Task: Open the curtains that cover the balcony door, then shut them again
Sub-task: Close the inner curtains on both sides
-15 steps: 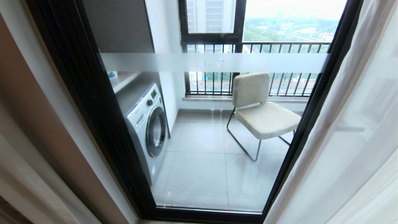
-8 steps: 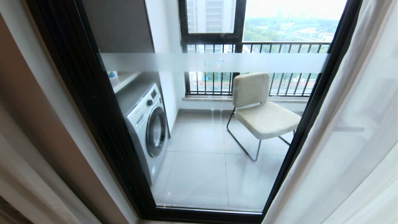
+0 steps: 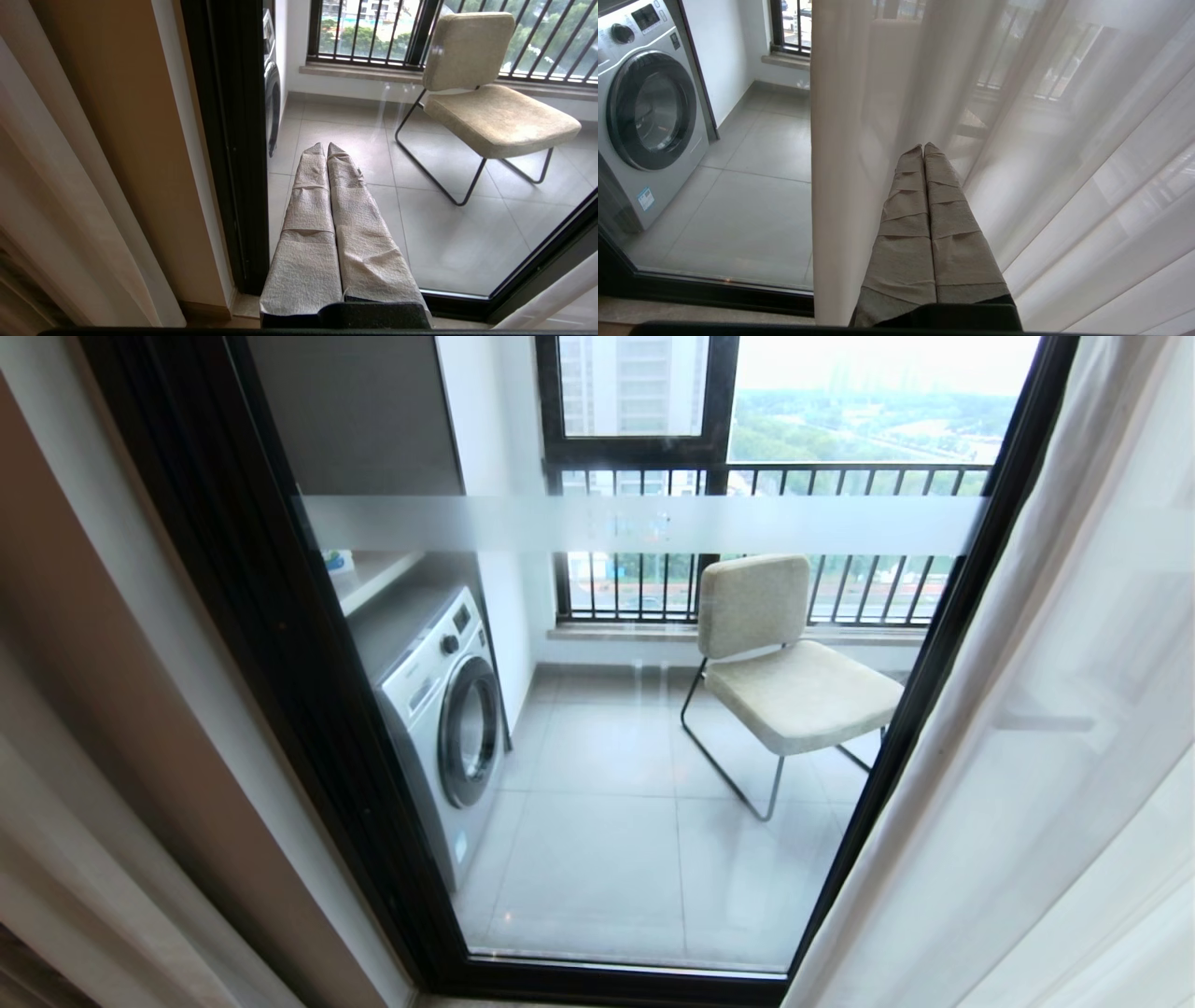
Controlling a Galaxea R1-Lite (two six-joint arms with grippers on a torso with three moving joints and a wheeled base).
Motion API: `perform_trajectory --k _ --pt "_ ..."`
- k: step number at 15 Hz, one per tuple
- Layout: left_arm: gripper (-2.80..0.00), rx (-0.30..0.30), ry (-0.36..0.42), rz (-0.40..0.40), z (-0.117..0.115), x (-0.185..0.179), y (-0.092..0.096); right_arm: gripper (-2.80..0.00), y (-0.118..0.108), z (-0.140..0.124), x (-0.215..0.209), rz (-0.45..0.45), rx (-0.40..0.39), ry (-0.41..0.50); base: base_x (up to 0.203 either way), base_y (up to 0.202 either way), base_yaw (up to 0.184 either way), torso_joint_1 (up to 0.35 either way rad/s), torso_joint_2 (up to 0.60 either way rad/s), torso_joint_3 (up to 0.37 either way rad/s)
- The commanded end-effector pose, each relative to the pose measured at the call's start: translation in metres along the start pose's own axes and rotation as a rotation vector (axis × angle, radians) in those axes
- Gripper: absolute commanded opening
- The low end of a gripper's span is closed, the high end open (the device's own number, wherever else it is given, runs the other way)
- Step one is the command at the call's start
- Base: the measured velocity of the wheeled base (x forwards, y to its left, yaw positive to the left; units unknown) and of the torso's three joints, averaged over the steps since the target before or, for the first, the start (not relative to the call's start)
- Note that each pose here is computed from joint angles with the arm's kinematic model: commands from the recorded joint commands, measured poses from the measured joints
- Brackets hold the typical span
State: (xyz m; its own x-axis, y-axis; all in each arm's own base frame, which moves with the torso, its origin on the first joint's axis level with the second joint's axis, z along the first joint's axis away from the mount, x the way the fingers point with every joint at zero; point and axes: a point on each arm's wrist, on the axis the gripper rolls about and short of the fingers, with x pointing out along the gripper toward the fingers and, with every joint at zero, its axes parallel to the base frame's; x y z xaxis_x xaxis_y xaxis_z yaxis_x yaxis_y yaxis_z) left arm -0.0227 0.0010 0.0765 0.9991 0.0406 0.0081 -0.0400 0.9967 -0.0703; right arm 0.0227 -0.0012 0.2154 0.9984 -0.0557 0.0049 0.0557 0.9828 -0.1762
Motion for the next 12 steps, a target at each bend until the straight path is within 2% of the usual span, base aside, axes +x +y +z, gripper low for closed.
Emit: perform_trajectory --k 1,2,5,9,12 --pt "-2.80 -0.001 -0.001 0.001 0.000 0.000 0.000 -2.80 0.001 -0.025 -0.014 0.007 -0.001 -0.006 0.000 0.000 0.000 0.000 0.00 0.000" --pt "-2.80 -0.001 -0.001 0.001 0.000 0.000 0.000 -2.80 0.002 -0.035 -0.017 0.037 -0.008 -0.008 0.000 0.000 0.000 0.000 0.00 0.000" --pt "-2.80 -0.001 -0.001 0.001 0.000 0.000 0.000 -2.80 0.004 -0.059 -0.024 0.049 -0.060 0.012 0.000 0.000 0.000 0.000 0.00 0.000" --pt "-2.80 -0.001 -0.001 0.001 0.000 0.000 0.000 -2.80 0.008 -0.068 -0.016 -0.014 -0.064 0.069 0.000 0.000 0.000 0.000 0.00 0.000" --pt "-2.80 -0.001 -0.001 0.001 0.000 0.000 0.000 -2.80 0.015 -0.092 -0.016 0.006 -0.054 0.066 0.000 0.000 0.000 0.000 0.00 0.000"
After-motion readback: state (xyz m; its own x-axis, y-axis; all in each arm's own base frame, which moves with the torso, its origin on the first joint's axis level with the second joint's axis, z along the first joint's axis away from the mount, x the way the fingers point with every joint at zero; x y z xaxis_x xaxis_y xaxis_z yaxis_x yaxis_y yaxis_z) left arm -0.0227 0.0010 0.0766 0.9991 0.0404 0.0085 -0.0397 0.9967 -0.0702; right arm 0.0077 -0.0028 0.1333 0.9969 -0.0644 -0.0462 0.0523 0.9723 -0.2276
